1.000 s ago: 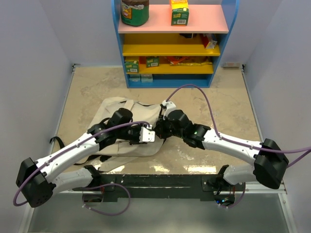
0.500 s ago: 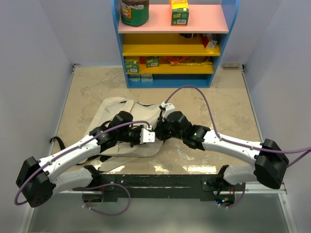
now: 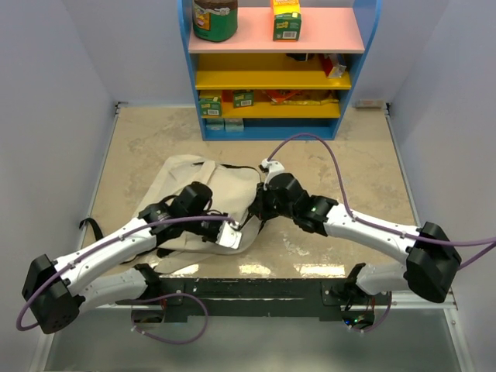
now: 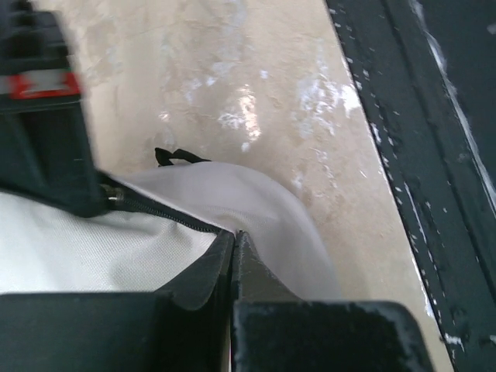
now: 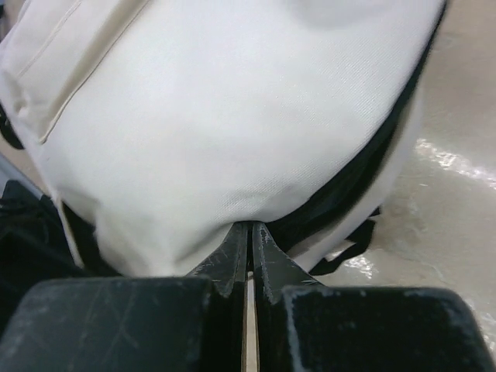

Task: Pack the student bag
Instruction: Zip the student bag at the center of the board.

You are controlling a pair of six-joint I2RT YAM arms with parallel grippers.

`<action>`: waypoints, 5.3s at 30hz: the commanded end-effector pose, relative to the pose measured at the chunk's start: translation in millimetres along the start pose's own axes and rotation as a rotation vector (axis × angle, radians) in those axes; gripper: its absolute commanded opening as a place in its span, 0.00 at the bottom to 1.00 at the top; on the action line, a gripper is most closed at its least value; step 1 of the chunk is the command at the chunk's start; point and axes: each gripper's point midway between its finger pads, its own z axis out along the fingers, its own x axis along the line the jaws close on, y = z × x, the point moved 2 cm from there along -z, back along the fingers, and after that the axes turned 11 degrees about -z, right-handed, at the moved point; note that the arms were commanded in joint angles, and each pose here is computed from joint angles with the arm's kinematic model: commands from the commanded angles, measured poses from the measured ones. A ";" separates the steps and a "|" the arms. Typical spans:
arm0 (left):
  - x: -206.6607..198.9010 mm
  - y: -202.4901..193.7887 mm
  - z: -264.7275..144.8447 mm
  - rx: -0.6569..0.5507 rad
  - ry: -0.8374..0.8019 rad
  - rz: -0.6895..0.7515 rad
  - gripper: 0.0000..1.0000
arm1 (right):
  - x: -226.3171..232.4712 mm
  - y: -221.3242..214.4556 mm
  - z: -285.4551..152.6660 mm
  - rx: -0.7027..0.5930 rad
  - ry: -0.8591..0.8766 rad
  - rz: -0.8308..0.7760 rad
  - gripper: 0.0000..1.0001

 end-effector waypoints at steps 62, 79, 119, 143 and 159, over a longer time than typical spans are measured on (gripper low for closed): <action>23.7 115.9 97.8 -0.050 0.178 -0.093 0.29 | -44.0 -7.5 -92.6 -0.046 -0.072 0.220 0.00; 1.2 82.4 82.6 -0.002 0.198 -0.132 0.44 | -49.5 -5.1 -91.5 -0.048 -0.108 0.207 0.00; -109.9 103.4 77.2 -0.065 -0.500 0.249 0.00 | -128.0 22.4 -71.9 -0.082 -0.454 0.177 0.00; -86.2 111.3 71.8 0.056 -0.428 0.527 0.41 | -202.5 126.1 18.4 -0.174 -0.612 0.236 0.00; 119.0 135.5 -54.2 0.060 0.244 -0.091 1.00 | -243.8 92.4 -19.8 -0.126 -0.709 0.346 0.17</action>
